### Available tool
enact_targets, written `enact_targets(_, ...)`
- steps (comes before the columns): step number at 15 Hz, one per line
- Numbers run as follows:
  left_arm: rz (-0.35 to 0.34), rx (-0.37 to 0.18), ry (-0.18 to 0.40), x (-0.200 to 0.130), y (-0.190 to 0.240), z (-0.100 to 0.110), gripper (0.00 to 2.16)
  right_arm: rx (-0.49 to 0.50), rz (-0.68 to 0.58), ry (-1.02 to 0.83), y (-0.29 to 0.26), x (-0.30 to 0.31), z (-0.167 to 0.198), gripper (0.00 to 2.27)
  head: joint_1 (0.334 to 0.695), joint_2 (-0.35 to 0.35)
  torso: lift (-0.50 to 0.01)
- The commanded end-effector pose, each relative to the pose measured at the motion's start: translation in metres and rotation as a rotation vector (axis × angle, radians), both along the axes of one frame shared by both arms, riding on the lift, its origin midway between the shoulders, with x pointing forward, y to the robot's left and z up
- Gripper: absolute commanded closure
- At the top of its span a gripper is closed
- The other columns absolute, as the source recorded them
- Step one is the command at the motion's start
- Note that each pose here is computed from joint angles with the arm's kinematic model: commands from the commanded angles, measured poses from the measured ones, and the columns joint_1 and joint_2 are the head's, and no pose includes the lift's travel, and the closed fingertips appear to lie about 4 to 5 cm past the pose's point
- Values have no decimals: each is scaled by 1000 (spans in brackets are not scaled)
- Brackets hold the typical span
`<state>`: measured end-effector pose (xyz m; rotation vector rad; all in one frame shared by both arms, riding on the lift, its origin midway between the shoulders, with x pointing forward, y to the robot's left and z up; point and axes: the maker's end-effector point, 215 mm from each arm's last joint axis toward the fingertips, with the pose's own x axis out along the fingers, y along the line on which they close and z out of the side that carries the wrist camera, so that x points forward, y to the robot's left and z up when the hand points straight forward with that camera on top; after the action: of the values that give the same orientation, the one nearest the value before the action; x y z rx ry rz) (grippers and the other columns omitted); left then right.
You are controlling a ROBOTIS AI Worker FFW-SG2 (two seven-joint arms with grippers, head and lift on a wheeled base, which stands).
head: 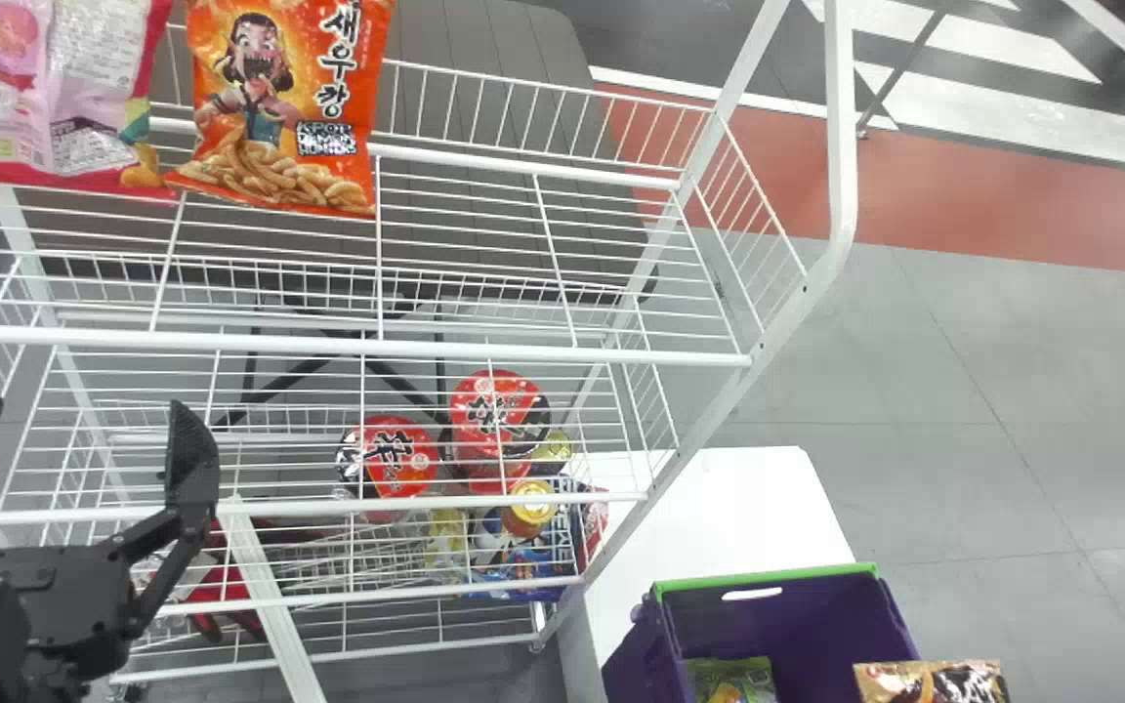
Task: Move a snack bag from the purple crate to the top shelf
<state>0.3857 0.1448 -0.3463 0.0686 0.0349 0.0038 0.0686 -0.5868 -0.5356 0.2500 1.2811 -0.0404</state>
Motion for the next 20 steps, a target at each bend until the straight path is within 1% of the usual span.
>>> enact_targets(1,1,2,-3,0,0,2,103,-1,2,-5,1,2,2,1656,695,-350,-105)
enact_targets(10,1,7,6,0,0,0,103,2,10,-19,4,10,4,1656,695,-350,-70)
enact_targets(13,0,11,17,1,0,-4,103,8,13,-21,7,12,2,1656,695,-350,-58)
enact_targets(20,3,12,15,2,0,-3,103,14,23,-30,13,17,0,1656,695,-350,-30)
